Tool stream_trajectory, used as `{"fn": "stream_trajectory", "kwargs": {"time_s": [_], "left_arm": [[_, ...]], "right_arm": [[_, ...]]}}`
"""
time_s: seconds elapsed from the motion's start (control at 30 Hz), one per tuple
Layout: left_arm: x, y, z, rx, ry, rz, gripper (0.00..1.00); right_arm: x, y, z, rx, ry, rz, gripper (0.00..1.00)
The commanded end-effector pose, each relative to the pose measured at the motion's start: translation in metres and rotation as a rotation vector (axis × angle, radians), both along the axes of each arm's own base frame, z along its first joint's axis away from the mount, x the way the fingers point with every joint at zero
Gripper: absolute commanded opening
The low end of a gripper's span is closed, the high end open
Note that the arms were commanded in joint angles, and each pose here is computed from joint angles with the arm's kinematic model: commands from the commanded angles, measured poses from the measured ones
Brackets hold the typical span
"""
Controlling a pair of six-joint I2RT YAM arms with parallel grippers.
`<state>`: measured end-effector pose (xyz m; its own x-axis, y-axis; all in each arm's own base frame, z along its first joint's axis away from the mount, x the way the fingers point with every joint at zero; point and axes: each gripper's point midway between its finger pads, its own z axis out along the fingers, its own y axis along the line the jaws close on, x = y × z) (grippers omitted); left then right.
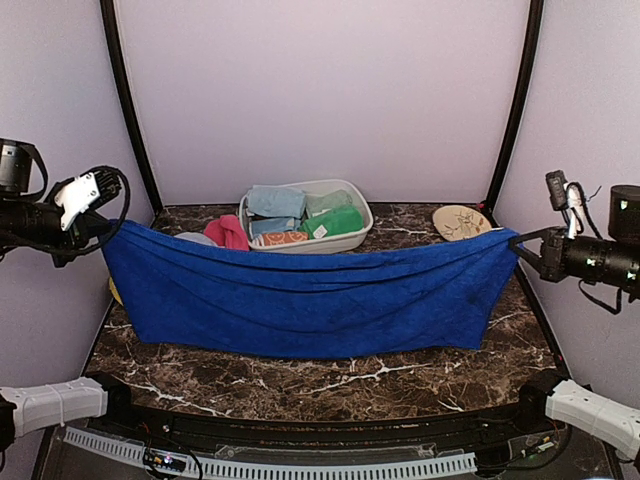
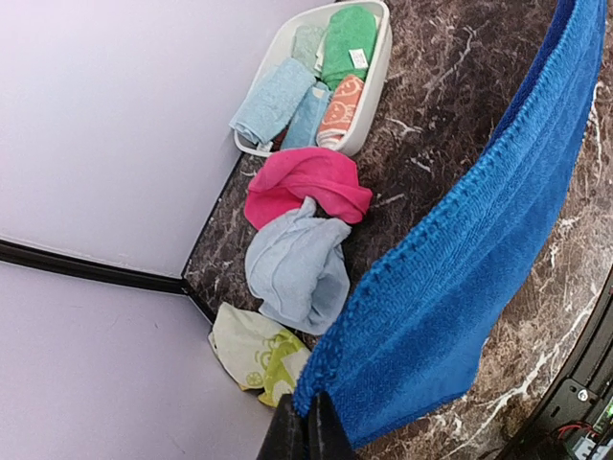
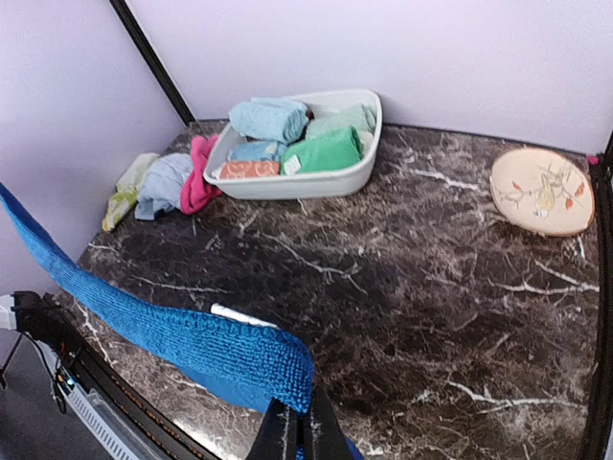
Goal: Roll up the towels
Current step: Pick up the towel from the center of the board, then flatten out the towel at the center of the board.
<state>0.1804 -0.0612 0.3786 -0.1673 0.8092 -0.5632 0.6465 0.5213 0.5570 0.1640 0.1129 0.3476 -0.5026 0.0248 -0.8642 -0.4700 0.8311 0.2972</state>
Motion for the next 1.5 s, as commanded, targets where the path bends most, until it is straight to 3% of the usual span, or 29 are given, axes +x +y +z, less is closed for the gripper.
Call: {"fn": "stream_trajectory", "kwargs": {"time_s": [0.0, 0.13, 0.3, 0.5, 0.6, 0.77, 0.87, 1.0, 1.07, 1.23, 1.47], "left_arm": [[0.01, 0.006, -0.062, 0.078, 0.155, 0.032, 0.0], [0.044, 0.004, -0.148, 0.141, 0.23, 0.048, 0.0], [0.097, 0.006, -0.222, 0.222, 0.244, 0.103, 0.0], [0.165, 0.017, -0.256, 0.254, 0.203, 0.187, 0.0], [0.183, 0.02, -0.27, 0.236, 0.262, 0.205, 0.0], [0.174, 0.008, -0.296, 0.184, 0.364, 0.154, 0.0], [0.165, 0.009, -0.31, 0.189, 0.396, 0.145, 0.0], [0.162, 0.009, -0.317, 0.186, 0.405, 0.144, 0.0], [0.164, 0.008, -0.317, 0.176, 0.406, 0.148, 0.0], [0.17, 0.008, -0.315, 0.173, 0.414, 0.154, 0.0], [0.17, 0.008, -0.311, 0.169, 0.426, 0.156, 0.0]], "right_arm": [[0.029, -0.004, -0.058, -0.075, 0.121, -0.09, 0.0], [0.062, 0.002, -0.124, -0.119, 0.228, -0.144, 0.0], [0.102, 0.01, -0.175, -0.15, 0.329, -0.216, 0.0], [0.145, 0.002, -0.209, -0.233, 0.366, -0.347, 0.0], [0.159, 0.003, -0.23, -0.268, 0.398, -0.365, 0.0], [0.16, 0.01, -0.269, -0.287, 0.479, -0.34, 0.03], [0.156, 0.006, -0.28, -0.311, 0.508, -0.356, 0.21], [0.162, 0.002, -0.267, -0.322, 0.482, -0.369, 0.53], [0.171, 0.003, -0.256, -0.323, 0.465, -0.36, 0.61], [0.199, 0.005, -0.249, -0.329, 0.474, -0.319, 0.64], [0.215, 0.023, -0.294, -0.368, 0.601, -0.192, 0.55]]}}
